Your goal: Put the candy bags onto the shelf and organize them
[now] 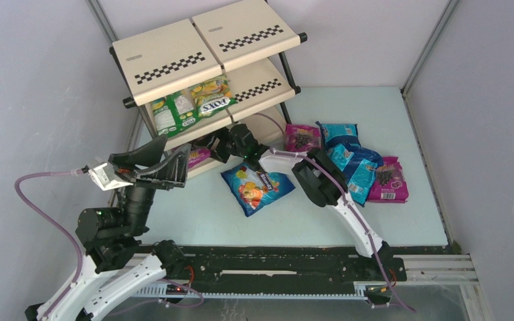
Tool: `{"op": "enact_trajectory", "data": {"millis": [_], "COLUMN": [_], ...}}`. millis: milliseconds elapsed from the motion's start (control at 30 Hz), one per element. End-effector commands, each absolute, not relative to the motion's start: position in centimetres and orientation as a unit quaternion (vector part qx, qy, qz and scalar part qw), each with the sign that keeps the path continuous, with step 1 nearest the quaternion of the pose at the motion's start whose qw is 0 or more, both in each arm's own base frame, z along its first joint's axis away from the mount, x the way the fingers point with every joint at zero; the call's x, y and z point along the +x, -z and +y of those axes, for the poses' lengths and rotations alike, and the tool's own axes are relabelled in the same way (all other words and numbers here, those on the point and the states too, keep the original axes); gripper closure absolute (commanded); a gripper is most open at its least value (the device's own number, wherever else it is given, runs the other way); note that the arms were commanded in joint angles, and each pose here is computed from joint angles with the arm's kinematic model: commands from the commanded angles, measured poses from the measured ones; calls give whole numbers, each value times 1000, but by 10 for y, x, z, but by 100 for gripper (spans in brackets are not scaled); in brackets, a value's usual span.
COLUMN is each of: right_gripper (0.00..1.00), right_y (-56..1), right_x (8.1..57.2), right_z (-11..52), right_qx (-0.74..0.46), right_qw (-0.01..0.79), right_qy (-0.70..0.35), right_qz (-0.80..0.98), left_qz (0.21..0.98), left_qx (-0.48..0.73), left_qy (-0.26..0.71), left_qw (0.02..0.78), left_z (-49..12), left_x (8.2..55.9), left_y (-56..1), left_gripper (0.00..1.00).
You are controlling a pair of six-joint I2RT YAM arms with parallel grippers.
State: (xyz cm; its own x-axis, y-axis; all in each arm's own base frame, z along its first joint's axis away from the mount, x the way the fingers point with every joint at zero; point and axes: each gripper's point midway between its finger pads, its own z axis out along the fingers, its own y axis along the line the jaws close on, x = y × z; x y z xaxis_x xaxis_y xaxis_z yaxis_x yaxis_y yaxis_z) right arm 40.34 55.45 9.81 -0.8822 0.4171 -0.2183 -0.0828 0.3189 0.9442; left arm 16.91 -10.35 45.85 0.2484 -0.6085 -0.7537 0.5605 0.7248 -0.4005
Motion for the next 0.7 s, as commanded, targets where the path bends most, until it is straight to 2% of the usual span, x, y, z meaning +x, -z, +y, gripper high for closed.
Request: {"op": "enact_trajectory", "data": {"millis": [0,300,467,667], "right_gripper": [16,14,27,27], "right_y": [-147,-141,-139,-147], "right_x": [395,355,343,335], "right_z": [535,472,476,476], "right_qx": [62,29,14,-9], "right_qw": [249,251,226,223], "right_qy": [-567,-535,-555,-566], "right_qz": [783,806,800,794], "left_qz": [487,493,498,502], "left_qx": [-23,-20,-17,-19], "left_qy": [366,359,358,355], "left_qw": [793,792,790,789], "left_z": [-107,-109,-113,-114], "left_x": [174,177,180,182], "left_y": [-460,-456,-454,-451], "left_gripper": [0,0,0,0]}}
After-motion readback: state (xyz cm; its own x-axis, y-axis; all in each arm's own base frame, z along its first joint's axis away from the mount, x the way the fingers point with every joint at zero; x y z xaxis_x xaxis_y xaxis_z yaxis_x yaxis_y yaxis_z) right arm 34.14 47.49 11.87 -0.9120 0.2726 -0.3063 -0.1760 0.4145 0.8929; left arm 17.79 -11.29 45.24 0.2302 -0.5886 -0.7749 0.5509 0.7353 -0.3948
